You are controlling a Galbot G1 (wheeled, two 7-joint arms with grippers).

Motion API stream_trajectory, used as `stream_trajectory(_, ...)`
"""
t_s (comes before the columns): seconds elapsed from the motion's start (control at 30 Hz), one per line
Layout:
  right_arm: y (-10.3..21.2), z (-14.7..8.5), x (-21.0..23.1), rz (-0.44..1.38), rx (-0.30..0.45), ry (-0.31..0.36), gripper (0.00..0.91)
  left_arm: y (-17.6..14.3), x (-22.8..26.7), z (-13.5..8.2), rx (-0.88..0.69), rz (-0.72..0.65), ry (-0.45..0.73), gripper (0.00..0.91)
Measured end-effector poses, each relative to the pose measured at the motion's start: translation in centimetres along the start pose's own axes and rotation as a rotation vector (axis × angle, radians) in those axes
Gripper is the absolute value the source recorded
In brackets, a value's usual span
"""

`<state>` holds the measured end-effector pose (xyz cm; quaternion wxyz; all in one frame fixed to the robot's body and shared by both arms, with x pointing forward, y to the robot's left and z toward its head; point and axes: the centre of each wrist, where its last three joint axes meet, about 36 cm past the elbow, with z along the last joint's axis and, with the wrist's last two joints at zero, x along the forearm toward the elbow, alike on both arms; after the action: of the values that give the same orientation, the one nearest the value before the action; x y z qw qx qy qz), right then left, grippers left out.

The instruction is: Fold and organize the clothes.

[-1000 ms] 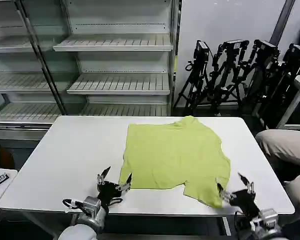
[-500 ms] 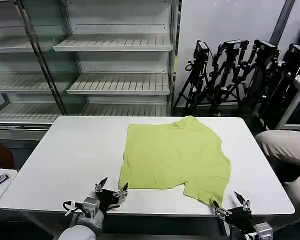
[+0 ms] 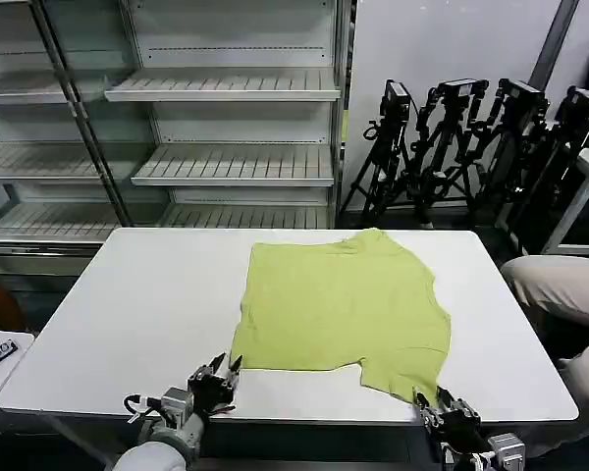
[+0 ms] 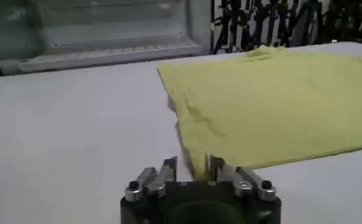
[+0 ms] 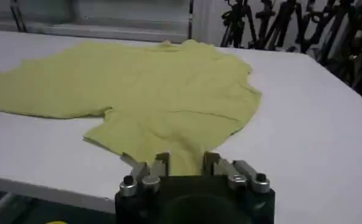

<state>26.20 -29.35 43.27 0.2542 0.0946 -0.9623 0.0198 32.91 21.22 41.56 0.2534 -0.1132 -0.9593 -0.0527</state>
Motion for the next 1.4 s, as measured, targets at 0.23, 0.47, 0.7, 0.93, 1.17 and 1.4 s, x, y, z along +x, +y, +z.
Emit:
stream_trajectory(0.23, -0.6, -1.6, -0.4, -0.014, -0.004, -0.054, 0.000, 0.1, 0.4, -0.8, -0.001, 0.013, -0.016, 0.010)
stream_trajectory(0.47, -1.9, -4.5, -2.9, 0.000, 0.016, -0.133, 0.000, 0.5, 0.0, -3.3, 0.004, 0.017, -0.095, 0.010)
stream_trajectory(0.7, -3.1, -6.9, -7.3, 0.018, 0.019, -0.190, 0.000, 1.2, -2.8, -6.1, 0.034, 0.007, -0.164, 0.010)
stream_trajectory(0.93, -3.4, -8.6, -11.8, 0.015, 0.033, -0.218, 0.000, 2.3, -6.5, -8.0, 0.058, 0.003, -0.190, 0.010)
stream_trajectory(1.17, -3.6, -10.0, -15.2, 0.013, 0.044, -0.230, 0.000, 2.9, -9.4, -8.7, 0.072, 0.004, -0.178, 0.020)
stream_trajectory(1.4, -3.9, -10.8, -17.4, 0.028, 0.056, -0.224, 0.907, 3.0, -11.7, -9.1, 0.074, 0.006, -0.167, 0.907)
